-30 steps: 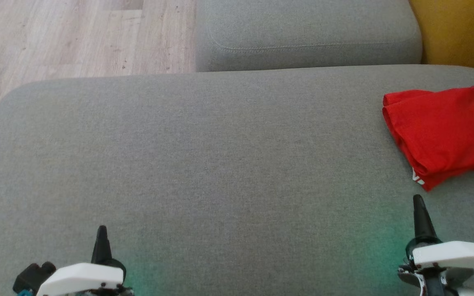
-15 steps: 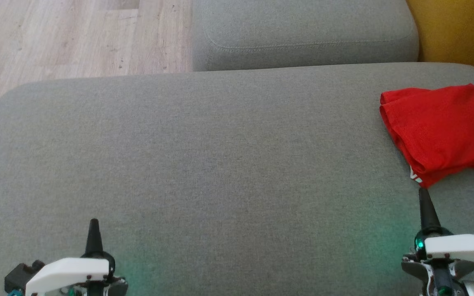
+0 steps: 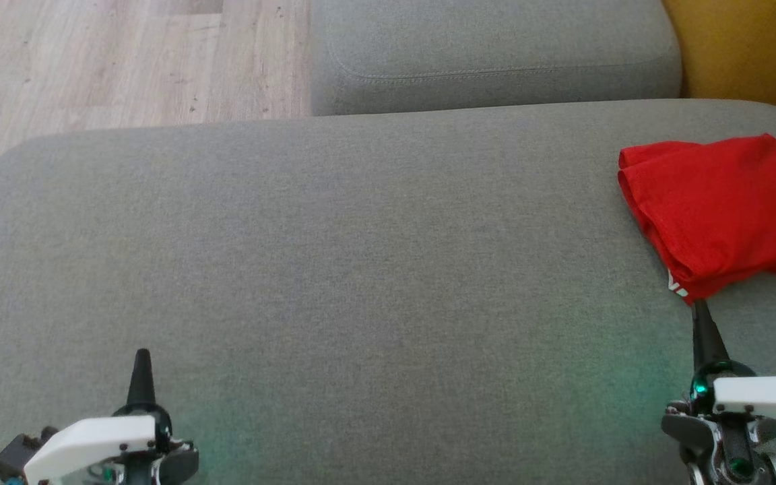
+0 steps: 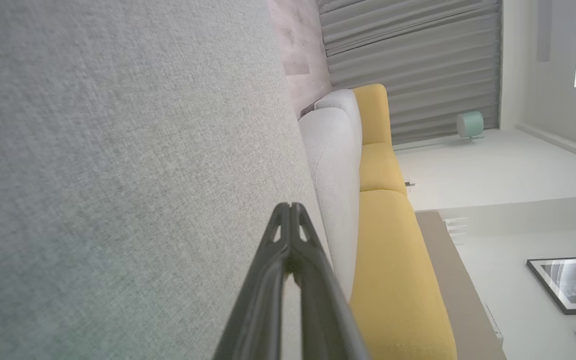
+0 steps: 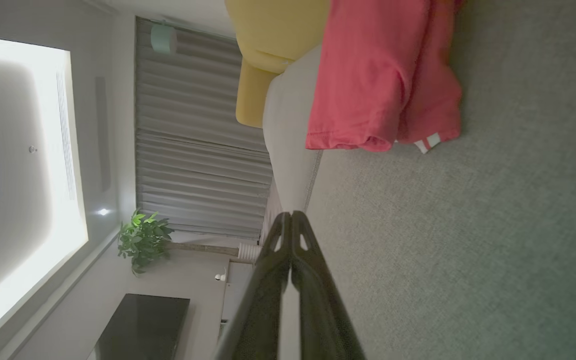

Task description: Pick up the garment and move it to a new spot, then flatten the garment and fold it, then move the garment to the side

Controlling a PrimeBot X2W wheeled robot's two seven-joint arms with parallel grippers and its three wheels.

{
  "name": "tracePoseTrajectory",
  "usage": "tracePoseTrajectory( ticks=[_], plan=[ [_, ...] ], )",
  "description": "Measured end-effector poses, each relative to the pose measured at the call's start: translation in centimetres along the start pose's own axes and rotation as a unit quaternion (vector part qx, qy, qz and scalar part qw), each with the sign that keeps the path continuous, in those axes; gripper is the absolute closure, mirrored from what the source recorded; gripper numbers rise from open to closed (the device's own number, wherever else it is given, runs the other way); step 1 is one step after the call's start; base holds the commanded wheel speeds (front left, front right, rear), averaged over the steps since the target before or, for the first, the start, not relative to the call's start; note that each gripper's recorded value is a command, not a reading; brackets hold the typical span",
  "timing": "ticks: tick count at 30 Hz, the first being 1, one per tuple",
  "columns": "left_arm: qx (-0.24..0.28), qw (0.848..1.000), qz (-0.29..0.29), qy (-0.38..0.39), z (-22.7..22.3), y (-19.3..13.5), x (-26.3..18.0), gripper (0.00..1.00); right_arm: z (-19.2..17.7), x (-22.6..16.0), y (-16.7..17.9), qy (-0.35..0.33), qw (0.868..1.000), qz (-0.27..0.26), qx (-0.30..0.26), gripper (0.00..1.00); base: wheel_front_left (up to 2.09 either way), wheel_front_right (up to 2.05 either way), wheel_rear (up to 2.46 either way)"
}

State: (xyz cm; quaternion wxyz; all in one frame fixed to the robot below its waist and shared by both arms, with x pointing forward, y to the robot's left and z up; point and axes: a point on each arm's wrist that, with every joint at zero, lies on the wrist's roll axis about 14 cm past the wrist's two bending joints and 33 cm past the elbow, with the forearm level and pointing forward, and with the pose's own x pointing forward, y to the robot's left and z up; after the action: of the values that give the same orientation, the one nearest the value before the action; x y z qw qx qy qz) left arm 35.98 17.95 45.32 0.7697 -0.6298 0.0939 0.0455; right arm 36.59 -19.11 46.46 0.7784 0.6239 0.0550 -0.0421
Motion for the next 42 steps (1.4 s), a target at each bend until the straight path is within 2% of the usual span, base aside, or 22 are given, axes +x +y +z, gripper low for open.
tracePoseTrajectory(
  ticks=[22,42],
  plan=[
    [-0.098,0.994,-0.048,-0.015,1.4,-2.0,0.8,1.0,1.5,0.5,1.0,-0.018,0.993,0.02,0.118,1.0,0.0,0.0,0.0],
    [-0.1,0.994,-0.051,-0.015,1.4,-2.3,1.0,1.0,1.5,0.5,0.9,-0.017,0.993,0.019,0.118,1.0,0.0,0.0,0.0]
  ],
)
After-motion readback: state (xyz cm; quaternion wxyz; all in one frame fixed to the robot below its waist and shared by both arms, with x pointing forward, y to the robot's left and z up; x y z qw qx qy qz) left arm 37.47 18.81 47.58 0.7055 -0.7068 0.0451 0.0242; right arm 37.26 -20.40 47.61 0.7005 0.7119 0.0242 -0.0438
